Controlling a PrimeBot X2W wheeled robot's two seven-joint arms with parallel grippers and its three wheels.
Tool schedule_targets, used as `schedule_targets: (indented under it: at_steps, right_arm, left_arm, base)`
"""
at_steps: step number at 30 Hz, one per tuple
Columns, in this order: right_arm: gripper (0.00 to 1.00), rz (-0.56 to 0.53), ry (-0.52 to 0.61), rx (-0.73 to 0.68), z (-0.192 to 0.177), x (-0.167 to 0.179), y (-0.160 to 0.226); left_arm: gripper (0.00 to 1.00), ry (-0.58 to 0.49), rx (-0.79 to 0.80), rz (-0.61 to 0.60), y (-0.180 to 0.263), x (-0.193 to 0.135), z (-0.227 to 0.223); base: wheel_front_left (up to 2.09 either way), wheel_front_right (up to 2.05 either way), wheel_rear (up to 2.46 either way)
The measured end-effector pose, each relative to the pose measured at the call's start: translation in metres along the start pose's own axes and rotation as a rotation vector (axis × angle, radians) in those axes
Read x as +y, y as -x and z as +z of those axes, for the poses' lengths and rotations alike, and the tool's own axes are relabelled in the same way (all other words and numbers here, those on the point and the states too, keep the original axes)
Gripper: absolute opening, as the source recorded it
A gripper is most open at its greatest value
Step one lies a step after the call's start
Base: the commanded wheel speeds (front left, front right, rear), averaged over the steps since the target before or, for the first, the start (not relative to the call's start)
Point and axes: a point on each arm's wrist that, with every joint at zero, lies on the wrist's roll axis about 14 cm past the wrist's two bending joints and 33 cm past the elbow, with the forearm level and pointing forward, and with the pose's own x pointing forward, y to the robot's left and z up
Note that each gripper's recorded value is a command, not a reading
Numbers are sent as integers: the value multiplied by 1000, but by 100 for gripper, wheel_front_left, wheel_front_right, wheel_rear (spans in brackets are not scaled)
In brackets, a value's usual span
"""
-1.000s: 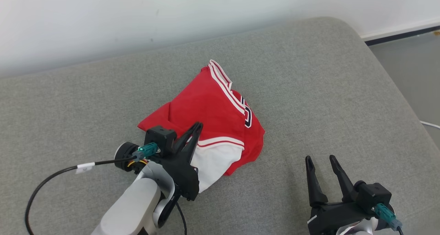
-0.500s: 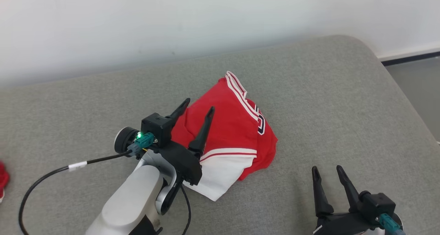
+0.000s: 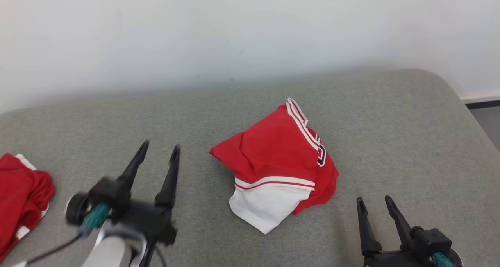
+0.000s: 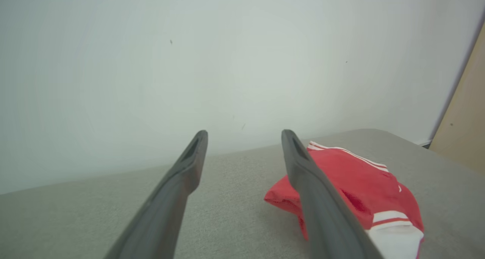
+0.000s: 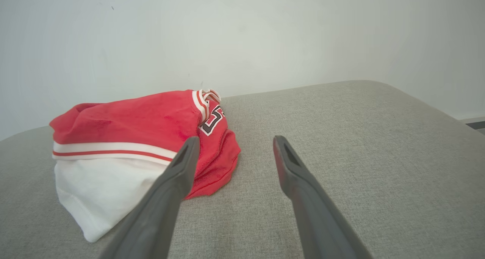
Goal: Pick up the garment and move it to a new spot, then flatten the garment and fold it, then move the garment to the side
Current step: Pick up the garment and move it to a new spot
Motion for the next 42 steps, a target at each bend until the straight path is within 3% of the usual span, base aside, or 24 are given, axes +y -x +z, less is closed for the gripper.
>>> schedule_targets:
  at_steps: [7,13,33,42]
  right_arm:
    - [100,43,8,-15,4,13,-3]
    - [100,60,8,-10,3,19,-3]
    - [100,81,15,19,-7,25,-5]
    - [100,88,17,28,-10,27,-6]
  left_arm:
    - [100,-19,2,192,63,47,-6]
    - [100,5,49,310,104,67,-25]
    - [100,-30,98,456,153,89,-42]
    - [100,-44,110,467,159,90,-44]
  base:
    - [0,0,0]
    - [0,0,0]
    - [0,0,0]
    - [0,0,0]
